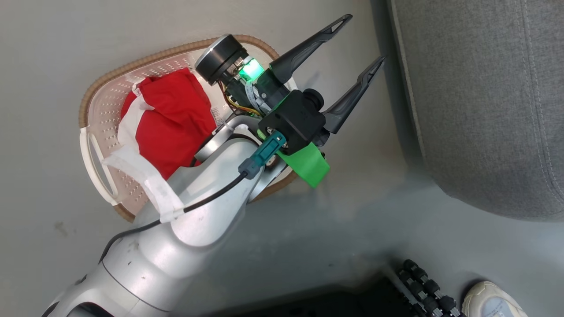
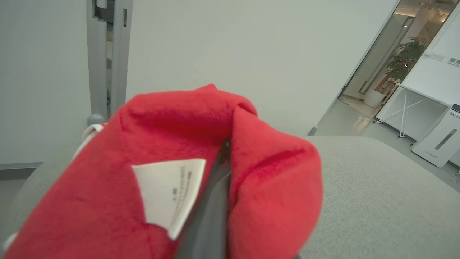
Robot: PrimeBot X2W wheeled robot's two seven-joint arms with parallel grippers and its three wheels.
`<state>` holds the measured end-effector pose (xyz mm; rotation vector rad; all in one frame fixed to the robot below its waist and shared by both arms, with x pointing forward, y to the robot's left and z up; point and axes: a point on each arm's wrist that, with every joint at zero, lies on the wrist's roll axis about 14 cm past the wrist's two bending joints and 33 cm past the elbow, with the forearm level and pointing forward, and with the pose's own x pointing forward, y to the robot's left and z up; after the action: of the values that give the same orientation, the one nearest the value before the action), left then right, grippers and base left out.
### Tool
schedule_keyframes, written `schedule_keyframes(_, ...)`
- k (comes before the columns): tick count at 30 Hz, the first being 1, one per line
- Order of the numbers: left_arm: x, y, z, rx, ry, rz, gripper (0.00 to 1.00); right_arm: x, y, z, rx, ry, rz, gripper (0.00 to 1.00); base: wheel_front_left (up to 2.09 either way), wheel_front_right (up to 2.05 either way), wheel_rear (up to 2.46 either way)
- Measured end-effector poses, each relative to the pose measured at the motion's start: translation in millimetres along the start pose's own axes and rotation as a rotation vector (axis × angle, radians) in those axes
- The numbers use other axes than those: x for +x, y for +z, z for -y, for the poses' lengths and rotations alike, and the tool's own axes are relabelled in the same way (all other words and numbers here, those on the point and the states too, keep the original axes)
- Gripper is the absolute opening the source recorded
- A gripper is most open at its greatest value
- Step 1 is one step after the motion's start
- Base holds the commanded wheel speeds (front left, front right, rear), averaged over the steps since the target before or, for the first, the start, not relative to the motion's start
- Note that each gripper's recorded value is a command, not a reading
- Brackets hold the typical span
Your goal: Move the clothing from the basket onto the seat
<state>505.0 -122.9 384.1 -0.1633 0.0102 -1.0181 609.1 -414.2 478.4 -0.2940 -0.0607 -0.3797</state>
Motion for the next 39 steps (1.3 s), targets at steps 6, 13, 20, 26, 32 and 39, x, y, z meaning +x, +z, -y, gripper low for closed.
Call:
schedule_keyframes(6,-1.8,0.8,-1.9,0.003,0.008,-0.002,1.0,-12.4,-45.1,7.9,0.012,-0.029,-0.144,0.0,0.0,0.0,0.0)
schedule_keyframes(13,-2.4,15.9,-4.7,0.023,0.021,0.016,1.0,-20.7,-45.9,16.7,0.007,-0.042,-0.162,1.0,0.0,0.0,0.0)
schedule_keyframes(20,-10.0,37.5,-1.2,0.028,0.05,0.034,1.0,-41.3,-28.1,29.3,-0.029,-0.03,-0.141,1.0,0.0,0.0,0.0)
schedule_keyframes(26,-24.5,56.2,1.5,0.025,0.102,0.04,1.0,-72.7,-12.1,41.6,-0.019,-0.042,-0.12,1.0,0.0,0.0,0.0)
schedule_keyframes(32,-44.9,76.5,6.5,0.03,0.162,0.046,1.0,-105.2,19.4,38.6,-0.007,-0.017,-0.051,1.0,0.0,0.0,0.0)
schedule_keyframes(39,-79.9,101.5,-7.3,0.053,0.295,0.067,1.0,-134.4,61.8,-1.5,0.07,0.09,0.053,1.0,0.0,0.0,0.0)
